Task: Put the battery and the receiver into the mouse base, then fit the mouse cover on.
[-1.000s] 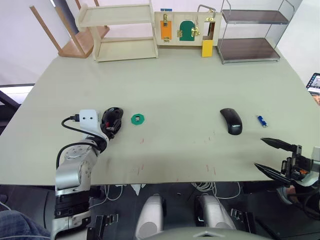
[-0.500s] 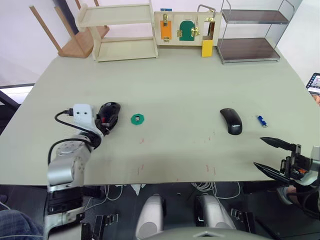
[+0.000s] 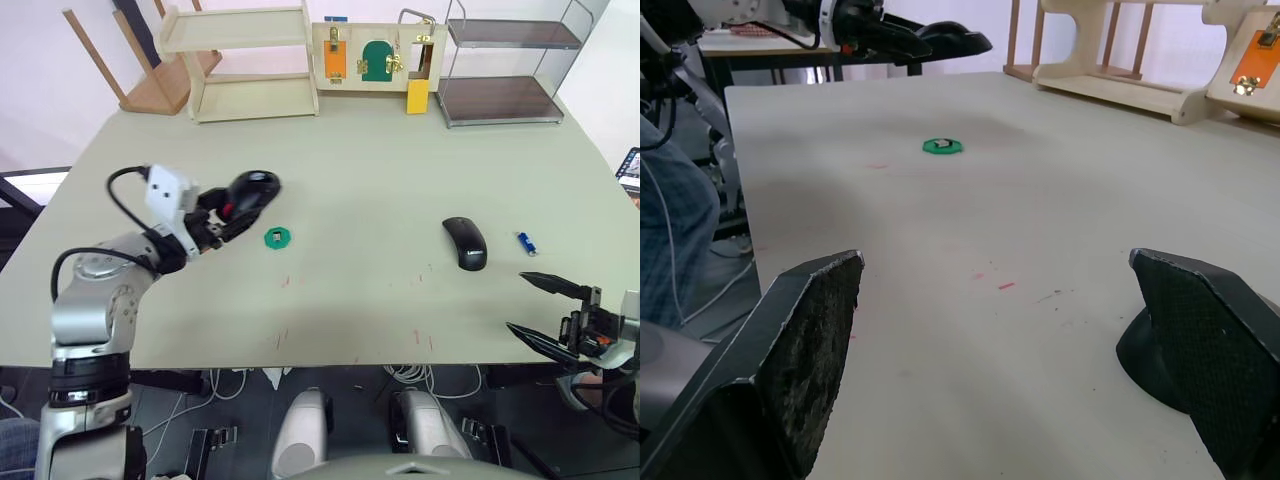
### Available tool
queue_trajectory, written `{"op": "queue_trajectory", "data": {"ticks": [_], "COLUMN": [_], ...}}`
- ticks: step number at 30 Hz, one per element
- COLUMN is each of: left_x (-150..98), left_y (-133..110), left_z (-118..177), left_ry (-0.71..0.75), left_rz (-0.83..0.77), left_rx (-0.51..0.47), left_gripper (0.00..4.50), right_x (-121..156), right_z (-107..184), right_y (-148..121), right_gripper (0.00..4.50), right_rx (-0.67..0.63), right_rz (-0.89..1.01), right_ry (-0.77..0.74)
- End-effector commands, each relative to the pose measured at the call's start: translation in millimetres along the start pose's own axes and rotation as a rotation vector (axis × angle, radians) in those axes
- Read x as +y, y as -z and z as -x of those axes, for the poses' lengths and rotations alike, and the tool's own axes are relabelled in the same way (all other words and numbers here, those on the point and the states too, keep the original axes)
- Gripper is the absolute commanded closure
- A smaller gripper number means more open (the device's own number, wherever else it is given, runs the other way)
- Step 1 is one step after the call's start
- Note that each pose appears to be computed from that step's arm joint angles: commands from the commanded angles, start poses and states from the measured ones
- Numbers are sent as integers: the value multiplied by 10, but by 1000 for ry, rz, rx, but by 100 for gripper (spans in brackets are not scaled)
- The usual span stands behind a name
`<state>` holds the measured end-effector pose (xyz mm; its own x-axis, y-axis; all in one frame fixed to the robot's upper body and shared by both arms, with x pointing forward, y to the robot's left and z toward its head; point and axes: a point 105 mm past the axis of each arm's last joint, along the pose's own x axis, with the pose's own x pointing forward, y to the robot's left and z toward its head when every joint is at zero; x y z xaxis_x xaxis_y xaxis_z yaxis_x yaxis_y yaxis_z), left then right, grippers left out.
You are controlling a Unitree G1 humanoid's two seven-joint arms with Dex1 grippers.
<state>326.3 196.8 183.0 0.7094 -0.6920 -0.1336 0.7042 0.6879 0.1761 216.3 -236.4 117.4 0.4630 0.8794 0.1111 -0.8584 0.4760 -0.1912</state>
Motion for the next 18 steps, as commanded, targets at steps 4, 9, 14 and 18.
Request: {"op": "queue_trajectory", "data": {"ticks": [4, 9, 14, 18], "left_x": [-509, -717, -830, -854], "left_y": [-63, 92, 383, 573], "left_z": [-246, -364, -364, -375], "left_ry": [356, 518, 635, 673], "left_rz": [-110, -141, -137, -151], "left_rx": [11, 54, 125, 176], "left_gripper": [159, 159, 159, 159], "right_x": [-9, -18, -1, 0], "right_z": [4, -12, -16, -7], "right_y": [-76, -96, -128, -134], "right_gripper": [0, 0, 0, 0], "right_rx": [-17, -21, -25, -22], "right_rz": [29, 40, 45, 47], "right_ry": [6, 8, 11, 14]}}
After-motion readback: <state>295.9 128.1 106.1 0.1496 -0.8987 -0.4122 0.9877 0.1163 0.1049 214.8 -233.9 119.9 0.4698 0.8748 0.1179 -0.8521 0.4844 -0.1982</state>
